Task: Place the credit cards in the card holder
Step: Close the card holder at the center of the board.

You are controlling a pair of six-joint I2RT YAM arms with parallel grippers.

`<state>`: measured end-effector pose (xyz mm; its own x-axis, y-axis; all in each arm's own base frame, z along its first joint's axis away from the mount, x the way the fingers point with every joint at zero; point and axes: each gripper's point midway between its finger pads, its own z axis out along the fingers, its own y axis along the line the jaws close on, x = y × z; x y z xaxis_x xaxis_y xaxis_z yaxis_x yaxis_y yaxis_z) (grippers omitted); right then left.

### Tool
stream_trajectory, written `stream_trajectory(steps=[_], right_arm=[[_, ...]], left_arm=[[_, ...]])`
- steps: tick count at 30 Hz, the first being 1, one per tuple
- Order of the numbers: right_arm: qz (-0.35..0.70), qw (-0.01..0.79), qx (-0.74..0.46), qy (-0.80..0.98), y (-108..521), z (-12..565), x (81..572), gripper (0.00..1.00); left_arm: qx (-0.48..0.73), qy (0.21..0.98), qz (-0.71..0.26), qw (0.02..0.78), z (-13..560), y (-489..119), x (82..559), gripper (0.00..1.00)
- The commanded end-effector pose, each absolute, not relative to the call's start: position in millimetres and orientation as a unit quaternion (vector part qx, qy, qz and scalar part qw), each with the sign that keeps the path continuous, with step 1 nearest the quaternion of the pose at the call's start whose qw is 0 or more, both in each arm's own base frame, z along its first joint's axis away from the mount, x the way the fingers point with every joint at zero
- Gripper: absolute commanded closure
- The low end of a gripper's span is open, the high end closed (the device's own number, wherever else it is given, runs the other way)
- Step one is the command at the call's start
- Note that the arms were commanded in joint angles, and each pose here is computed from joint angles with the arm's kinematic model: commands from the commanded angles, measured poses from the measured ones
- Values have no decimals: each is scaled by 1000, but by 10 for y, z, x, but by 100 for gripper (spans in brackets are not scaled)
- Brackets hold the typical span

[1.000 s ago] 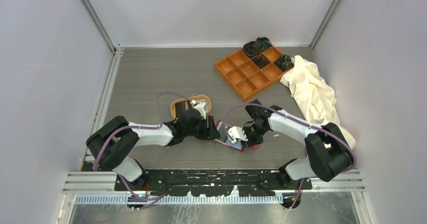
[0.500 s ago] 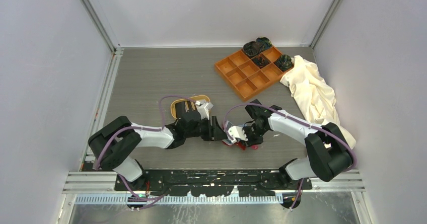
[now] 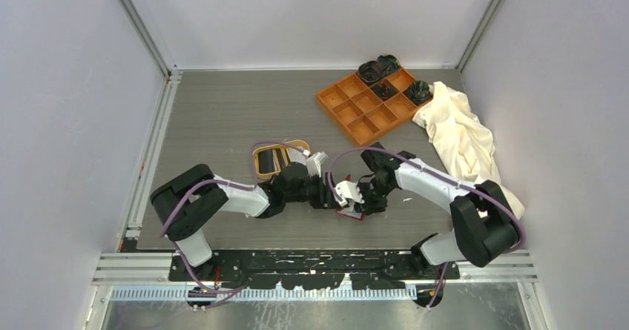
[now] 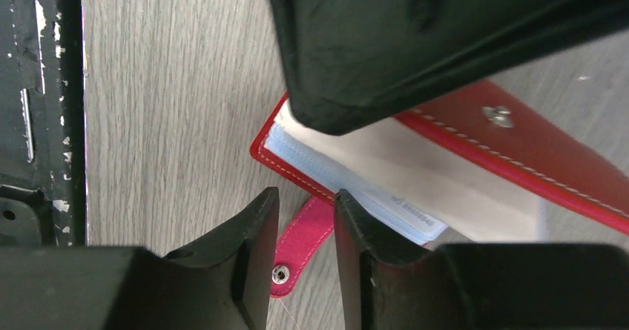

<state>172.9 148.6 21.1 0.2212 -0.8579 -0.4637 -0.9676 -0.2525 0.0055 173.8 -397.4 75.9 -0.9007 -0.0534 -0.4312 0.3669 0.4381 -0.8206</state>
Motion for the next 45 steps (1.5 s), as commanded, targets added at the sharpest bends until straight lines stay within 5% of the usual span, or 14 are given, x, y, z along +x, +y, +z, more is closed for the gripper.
stream_trajectory(steps=[1,11,20,29,37,45], right_arm=[[210,160,-749,607,1532,463,1807,60],[311,223,-620,685,1493,934,1877,58],[303,259,-403,824,1647,1100,2471,71],[292,195,-403,845,1564,769,2410,83],[240,123,-407,873,1363,475,2423,83],[229,131,-406,875,1365,467,2454,82]], left_arm=[[109,805,-543,214,915,-4132,1772,57],[132,804,-545,199,890,-4282,1707,56],[143,804,-545,188,818,-4369,1651,51],[133,803,-551,186,759,-4405,1672,55],[129,782,-558,246,1007,-4227,1743,54],[128,831,-458,288,786,-3929,1974,49]])
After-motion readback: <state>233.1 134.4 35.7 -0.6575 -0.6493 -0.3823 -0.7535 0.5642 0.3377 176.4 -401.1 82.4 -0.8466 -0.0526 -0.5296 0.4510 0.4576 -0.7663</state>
